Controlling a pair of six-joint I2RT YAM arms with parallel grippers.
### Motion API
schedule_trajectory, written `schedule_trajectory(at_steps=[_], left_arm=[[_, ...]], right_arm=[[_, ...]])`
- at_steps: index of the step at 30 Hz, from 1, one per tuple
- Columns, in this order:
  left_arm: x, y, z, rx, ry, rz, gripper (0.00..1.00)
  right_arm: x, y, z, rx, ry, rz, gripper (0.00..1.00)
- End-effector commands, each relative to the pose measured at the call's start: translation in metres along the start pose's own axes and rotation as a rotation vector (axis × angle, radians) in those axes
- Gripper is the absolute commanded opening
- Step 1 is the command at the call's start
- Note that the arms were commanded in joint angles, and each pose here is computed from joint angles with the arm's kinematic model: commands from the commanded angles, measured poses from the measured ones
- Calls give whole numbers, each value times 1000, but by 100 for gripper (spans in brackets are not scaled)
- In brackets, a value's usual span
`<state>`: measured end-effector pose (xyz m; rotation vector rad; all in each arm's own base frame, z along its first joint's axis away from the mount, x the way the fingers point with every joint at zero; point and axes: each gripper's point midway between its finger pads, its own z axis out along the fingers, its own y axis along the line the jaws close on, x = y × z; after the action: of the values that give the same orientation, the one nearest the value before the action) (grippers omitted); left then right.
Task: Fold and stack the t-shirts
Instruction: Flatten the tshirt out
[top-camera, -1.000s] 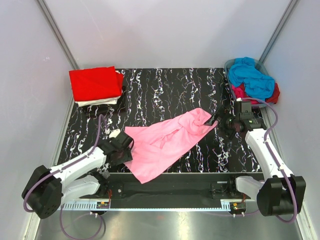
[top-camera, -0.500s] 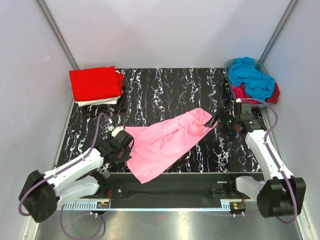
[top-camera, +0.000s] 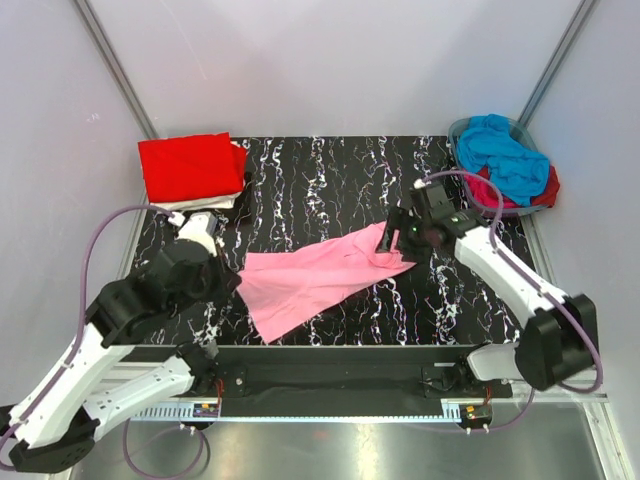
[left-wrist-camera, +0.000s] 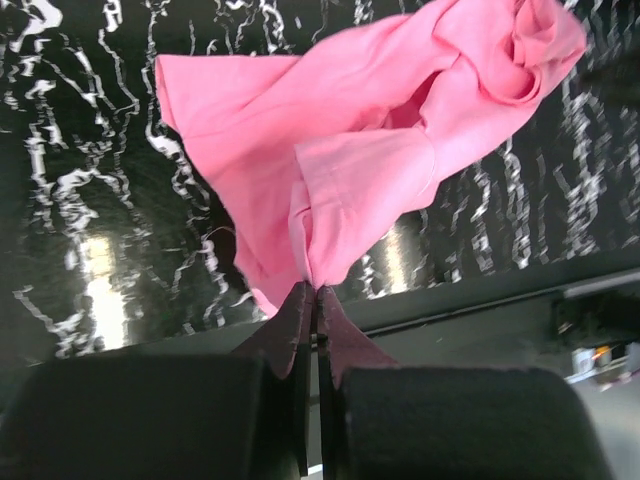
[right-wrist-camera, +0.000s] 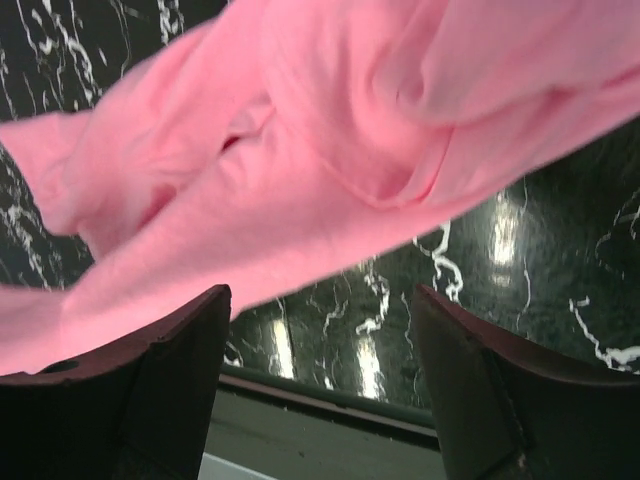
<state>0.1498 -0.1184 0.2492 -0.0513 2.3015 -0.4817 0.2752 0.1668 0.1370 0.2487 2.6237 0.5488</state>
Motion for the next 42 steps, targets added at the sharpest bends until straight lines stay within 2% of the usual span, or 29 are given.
schedule_trajectory(at_steps=[1,5,6,8,12,13,18,24,34,37,38,42], left_arm=[[8,10,-13,34,10,161,0],[28,2,-11,169,17,219,0],[31,1,-9,179,18,222,0],[41,11,2,149,26,220,0],[44,9,4,162,38,220,1],[46,8,4,167,46,222,1],[47,8,5,165,52,228,1],[48,8,6,166,56,228,2],[48,7,6,171,56,228,2],[47,7,6,172,53,227,3],[48,7,6,172,53,227,3],[48,8,7,168,56,229,3]], right_arm=[[-38,20,10,26,-71,-45,80],[-51,29,43,104,-14,-126,84],[-63,41,45,95,-22,-158,84],[-56,36,73,167,41,-192,83],[-63,51,96,207,52,-272,78],[-58,43,107,252,78,-285,77],[-52,52,126,277,91,-321,62],[-37,48,147,338,126,-362,53],[-29,40,161,390,154,-393,46],[-29,39,164,400,159,-406,33],[-30,39,164,403,155,-405,25],[-39,43,152,404,123,-409,9]])
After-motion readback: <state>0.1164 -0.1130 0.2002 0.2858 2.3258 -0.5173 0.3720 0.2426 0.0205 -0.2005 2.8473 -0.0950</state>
